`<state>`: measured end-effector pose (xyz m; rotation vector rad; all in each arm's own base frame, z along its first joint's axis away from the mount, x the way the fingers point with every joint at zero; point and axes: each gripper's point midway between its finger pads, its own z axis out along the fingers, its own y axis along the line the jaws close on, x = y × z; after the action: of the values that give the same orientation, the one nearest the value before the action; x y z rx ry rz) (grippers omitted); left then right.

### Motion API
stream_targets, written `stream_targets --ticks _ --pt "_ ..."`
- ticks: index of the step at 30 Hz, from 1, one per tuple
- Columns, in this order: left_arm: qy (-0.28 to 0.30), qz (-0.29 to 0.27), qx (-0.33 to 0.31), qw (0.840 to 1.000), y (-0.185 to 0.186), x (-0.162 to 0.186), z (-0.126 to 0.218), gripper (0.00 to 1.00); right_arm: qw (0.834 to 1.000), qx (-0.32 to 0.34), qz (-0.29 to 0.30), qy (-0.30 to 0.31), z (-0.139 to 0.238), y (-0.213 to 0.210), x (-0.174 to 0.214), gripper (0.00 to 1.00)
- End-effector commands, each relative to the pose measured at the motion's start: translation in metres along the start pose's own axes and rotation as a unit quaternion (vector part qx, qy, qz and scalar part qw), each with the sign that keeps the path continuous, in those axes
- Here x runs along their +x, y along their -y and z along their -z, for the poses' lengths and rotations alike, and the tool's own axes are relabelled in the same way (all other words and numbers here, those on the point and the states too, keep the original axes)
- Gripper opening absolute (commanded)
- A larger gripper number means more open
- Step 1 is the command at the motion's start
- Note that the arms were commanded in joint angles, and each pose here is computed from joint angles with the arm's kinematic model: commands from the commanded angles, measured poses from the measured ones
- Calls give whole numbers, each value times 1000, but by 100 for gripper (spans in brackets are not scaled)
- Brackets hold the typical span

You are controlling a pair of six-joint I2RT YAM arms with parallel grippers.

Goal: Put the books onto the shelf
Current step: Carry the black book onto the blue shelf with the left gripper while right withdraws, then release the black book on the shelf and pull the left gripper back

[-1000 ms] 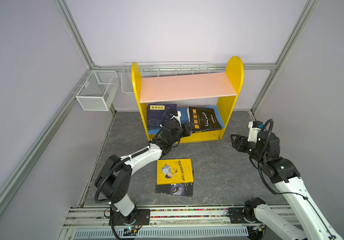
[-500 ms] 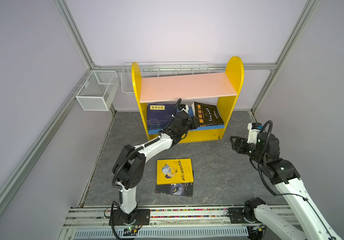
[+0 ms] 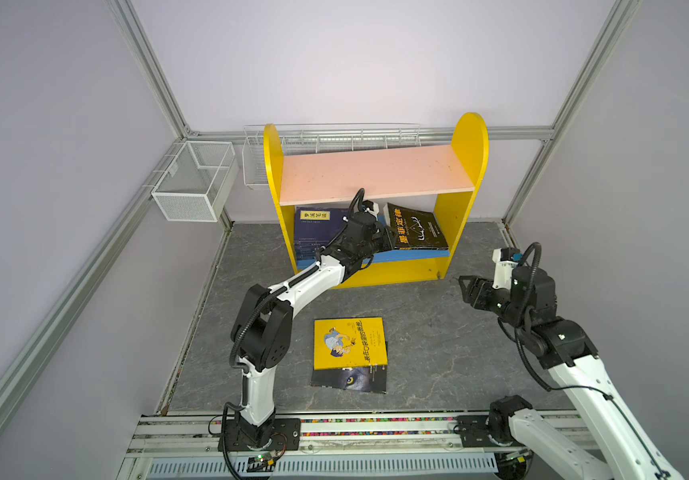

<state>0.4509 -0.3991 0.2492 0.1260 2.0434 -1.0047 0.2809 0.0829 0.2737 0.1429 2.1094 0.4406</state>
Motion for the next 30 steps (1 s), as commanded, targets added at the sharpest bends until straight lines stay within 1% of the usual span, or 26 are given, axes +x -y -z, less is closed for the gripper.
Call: stream_targets --ticks 1,3,6,8,11,12,13,15,18,21,25,28,30 --pt "-13 -1 7 1000 7 1 -5 62 1000 -13 -8 -1 -4 -3 2 68" --pt "2 -7 0 1000 8 -8 -3 68 1000 -17 -9 3 -2 -5 0 68" --pt "17 -18 -8 1000 14 -19 -1 71 1000 -18 -4 3 -1 -6 -1 68" --pt "17 -36 -20 999 17 -22 -2 74 1000 -18 -2 -1 -1 -6 0 68" --pt "13 -59 -68 996 13 -27 -3 83 1000 -20 0 -10 -3 -7 3 68" --pt "13 -62 -88 994 9 -28 -2 90 1000 -21 0 -14 -4 -7 4 68" --pt "14 -60 -110 992 2 -29 -2 92 1000 -23 -2 -17 -5 -8 4 68" --pt "14 -62 -127 990 -1 -32 -2 97 999 -33 -2 -25 -7 -13 7 68" --pt "10 -63 -137 989 0 -31 0 99 999 -30 -2 -32 -10 -12 10 67" --pt "9 -86 -131 988 14 -26 10 100 999 -23 -3 -34 -12 -11 11 67" --pt "24 -107 -126 986 34 -32 32 100 998 -29 10 -48 -15 -15 20 67" --pt "40 -116 -112 986 54 -40 58 100 994 -51 32 -93 -26 -27 48 67" --pt "39 -105 -101 989 58 -36 80 100 984 -91 64 -137 -33 -47 77 67"
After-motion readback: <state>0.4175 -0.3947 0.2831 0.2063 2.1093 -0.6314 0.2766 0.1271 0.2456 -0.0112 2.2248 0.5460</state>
